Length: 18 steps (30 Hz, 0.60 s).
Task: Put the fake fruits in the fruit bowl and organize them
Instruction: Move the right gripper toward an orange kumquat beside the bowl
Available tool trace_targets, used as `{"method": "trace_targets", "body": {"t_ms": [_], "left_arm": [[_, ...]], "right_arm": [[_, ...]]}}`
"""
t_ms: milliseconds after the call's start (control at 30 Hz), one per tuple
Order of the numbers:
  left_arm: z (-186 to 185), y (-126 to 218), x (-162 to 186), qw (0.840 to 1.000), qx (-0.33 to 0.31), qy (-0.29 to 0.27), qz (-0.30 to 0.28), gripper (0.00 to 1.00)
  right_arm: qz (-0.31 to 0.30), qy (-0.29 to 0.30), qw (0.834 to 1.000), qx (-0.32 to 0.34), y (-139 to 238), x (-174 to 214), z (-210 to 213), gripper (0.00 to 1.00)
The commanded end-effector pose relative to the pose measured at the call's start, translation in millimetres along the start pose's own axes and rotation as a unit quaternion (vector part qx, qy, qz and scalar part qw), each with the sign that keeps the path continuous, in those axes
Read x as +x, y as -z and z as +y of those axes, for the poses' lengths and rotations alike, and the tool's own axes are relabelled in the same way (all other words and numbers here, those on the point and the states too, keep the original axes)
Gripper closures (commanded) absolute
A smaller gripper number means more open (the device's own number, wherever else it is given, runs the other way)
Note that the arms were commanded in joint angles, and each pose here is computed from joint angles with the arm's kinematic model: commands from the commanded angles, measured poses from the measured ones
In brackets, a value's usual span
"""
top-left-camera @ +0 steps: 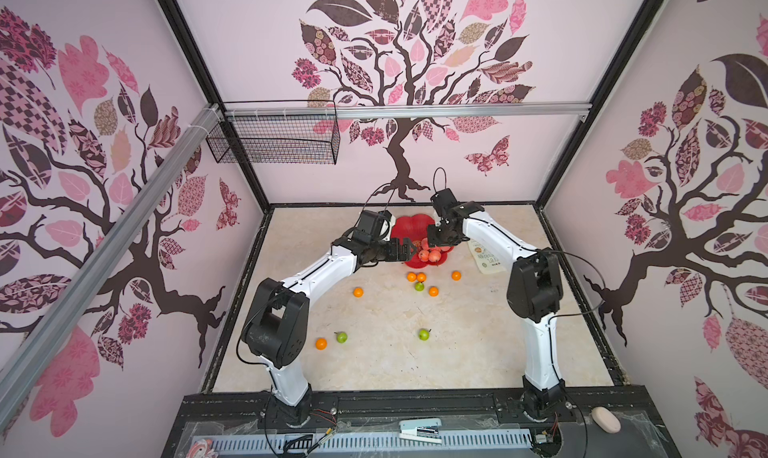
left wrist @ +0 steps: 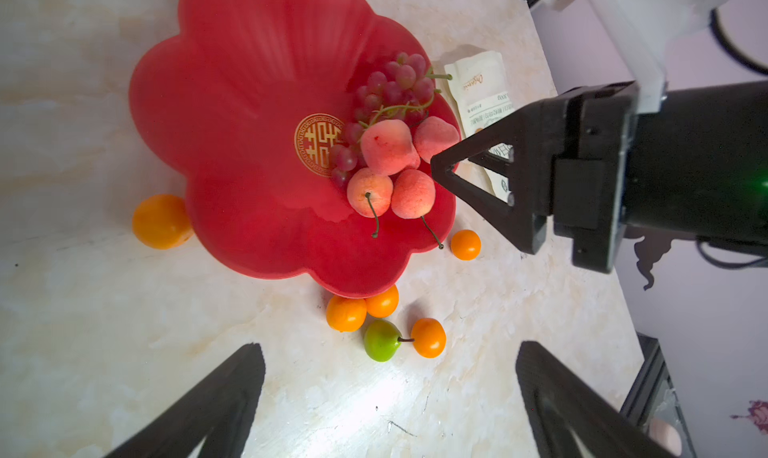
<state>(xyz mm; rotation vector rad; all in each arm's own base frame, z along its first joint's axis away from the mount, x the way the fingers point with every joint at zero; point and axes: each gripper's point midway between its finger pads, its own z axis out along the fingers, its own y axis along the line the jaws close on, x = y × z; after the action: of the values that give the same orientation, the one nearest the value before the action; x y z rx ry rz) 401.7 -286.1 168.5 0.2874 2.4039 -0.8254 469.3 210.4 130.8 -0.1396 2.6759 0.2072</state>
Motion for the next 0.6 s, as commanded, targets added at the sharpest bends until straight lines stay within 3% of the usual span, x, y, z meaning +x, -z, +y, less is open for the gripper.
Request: {"method": "trace_targets", "body": {"t_ms": [0,267,567], "left_arm": [[-38,8,-4,0.997,0.018,-0.07,-0.011,0.01],[-74,-16,35,0.993,0.04,-0.109,0.032,0.02],[-85,-35,59,0.992,0.059,-0.098,0.062,0.01]], "right_arm": [[-0.058,-0.013,0.998,-0.008,44,-7,-6,0.47],[-0.023,-0.051,0.998,0.011,37,59,-47,0.47],[0.033,-0.067,0.997,0.01,3,94,-59,0.47]]}}
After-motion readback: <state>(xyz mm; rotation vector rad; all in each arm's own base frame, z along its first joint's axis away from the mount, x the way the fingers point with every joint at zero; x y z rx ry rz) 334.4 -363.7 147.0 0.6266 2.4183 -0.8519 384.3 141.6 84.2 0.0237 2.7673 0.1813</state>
